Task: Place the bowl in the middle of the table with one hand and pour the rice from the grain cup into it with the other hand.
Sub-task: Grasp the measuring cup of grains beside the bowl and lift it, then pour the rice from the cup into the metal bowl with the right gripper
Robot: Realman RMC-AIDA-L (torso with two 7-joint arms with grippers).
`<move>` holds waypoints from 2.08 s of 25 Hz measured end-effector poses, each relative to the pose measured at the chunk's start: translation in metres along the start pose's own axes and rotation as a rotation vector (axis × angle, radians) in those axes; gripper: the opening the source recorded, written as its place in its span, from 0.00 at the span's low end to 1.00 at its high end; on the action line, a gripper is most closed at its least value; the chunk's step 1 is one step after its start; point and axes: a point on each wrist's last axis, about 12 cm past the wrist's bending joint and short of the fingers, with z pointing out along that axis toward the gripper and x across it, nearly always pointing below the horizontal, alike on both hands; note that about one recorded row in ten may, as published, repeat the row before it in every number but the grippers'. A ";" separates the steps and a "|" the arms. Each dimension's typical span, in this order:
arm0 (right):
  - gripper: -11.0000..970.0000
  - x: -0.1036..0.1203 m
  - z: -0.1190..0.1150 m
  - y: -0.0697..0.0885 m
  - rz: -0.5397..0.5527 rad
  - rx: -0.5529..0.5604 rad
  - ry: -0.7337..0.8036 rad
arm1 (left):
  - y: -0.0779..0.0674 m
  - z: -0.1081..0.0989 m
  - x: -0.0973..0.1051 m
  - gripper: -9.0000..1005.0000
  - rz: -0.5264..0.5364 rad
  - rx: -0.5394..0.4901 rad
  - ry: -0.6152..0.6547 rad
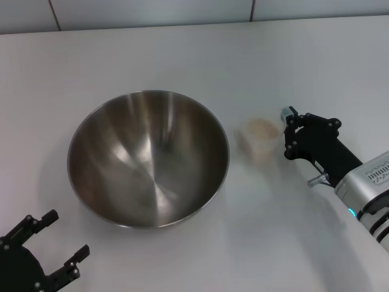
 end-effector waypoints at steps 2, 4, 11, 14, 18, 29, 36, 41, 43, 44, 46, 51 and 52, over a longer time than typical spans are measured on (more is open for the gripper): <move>0.02 -0.003 -0.003 -0.001 0.008 0.016 -0.038 | 0.001 0.000 0.000 0.80 -0.004 0.002 0.000; 0.02 -0.005 -0.004 -0.001 0.010 0.019 -0.056 | 0.001 0.000 -0.001 0.80 -0.002 0.004 -0.001; 0.02 -0.021 -0.013 -0.001 -0.001 0.028 -0.215 | 0.002 0.000 -0.001 0.80 -0.001 0.005 -0.002; 0.02 -0.032 -0.012 0.006 -0.062 0.035 -0.295 | 0.002 -0.001 -0.001 0.80 -0.001 0.004 -0.001; 0.02 -0.046 -0.005 0.018 -0.160 0.035 -0.363 | 0.002 -0.001 -0.001 0.80 -0.002 0.004 0.001; 0.02 -0.068 0.003 0.071 -0.875 -0.001 -0.511 | 0.003 -0.001 0.000 0.80 -0.014 0.002 0.005; 0.02 -0.074 0.006 0.088 -1.285 0.065 -0.539 | 0.003 -0.001 0.000 0.80 -0.012 0.002 0.006; 0.02 -0.078 0.014 0.095 -1.488 0.076 -0.588 | 0.004 0.000 0.000 0.80 -0.013 0.001 0.008; 0.02 -0.077 0.017 0.098 -1.602 0.072 -0.598 | 0.004 -0.001 0.000 0.80 -0.013 0.001 0.008; 0.02 -0.077 0.018 0.100 -1.657 0.071 -0.599 | 0.004 -0.001 0.000 0.80 -0.013 0.001 0.008; 0.02 -0.074 0.020 0.104 -1.786 0.070 -0.597 | 0.003 -0.001 0.000 0.80 -0.014 0.001 0.009; 0.02 -0.070 0.017 0.112 -2.027 0.092 -0.635 | 0.004 -0.001 0.000 0.80 -0.014 0.001 0.009; 0.02 -0.069 0.016 0.114 -2.126 0.108 -0.653 | 0.004 -0.001 0.000 0.80 -0.014 0.001 0.009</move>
